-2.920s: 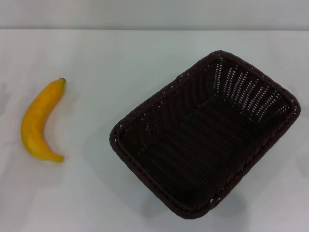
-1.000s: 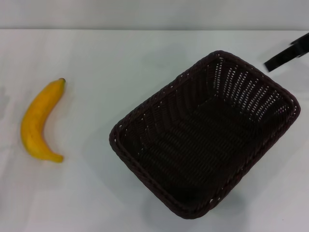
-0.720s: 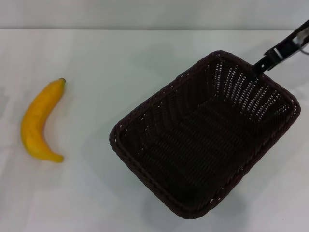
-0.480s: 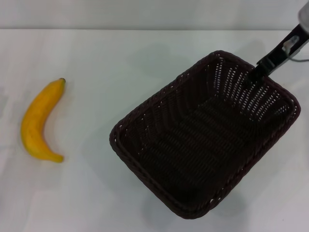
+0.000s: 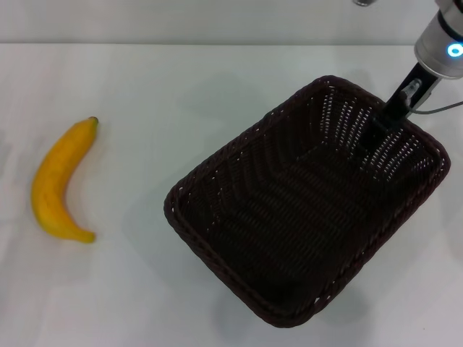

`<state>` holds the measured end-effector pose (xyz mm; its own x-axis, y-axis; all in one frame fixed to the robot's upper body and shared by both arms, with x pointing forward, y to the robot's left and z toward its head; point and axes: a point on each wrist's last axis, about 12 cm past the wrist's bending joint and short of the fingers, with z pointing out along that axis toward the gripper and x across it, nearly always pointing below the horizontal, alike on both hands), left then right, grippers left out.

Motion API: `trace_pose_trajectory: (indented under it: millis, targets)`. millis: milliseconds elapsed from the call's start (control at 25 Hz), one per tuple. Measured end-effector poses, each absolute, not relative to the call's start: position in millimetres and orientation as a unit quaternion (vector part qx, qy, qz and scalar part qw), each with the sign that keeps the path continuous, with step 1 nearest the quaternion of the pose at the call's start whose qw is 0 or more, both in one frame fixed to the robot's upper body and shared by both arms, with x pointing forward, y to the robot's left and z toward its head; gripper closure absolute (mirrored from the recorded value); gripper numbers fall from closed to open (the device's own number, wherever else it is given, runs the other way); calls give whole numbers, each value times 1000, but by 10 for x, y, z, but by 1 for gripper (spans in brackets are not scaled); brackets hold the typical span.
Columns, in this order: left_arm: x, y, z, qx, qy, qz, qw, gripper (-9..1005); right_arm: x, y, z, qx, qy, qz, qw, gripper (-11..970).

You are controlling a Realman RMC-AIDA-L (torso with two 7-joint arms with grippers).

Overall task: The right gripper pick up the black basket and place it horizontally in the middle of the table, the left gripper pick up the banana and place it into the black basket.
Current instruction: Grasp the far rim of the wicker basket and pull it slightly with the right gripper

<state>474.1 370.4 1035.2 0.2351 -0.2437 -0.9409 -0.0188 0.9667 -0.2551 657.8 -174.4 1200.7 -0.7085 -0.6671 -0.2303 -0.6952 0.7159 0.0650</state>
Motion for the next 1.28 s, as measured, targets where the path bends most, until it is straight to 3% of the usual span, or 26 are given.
trace_pose_trajectory:
  millis: [240,680,880,1080,1280]
  targets:
    - [4736,3702,10348,-107,615,-72,778,123,6583,-1779,11989,-366,924,62,96,238]
    - [4724,3685,10340,-107,615,-74,778,124,6561,-1763,11942,-369,925,35,81,650]
    - [4711,3699,10340,-110,613,-72,779,124,6587,-1775,11945,-340,935,32,92,794]
    - [4710,3709,10344,-112,612,-70,780,123,6591,-1878,12034,-285,952,27,105,799]
    - [4744,3731,10369,-117,607,-65,783,123,6469,-2223,12201,-177,978,22,112,803]
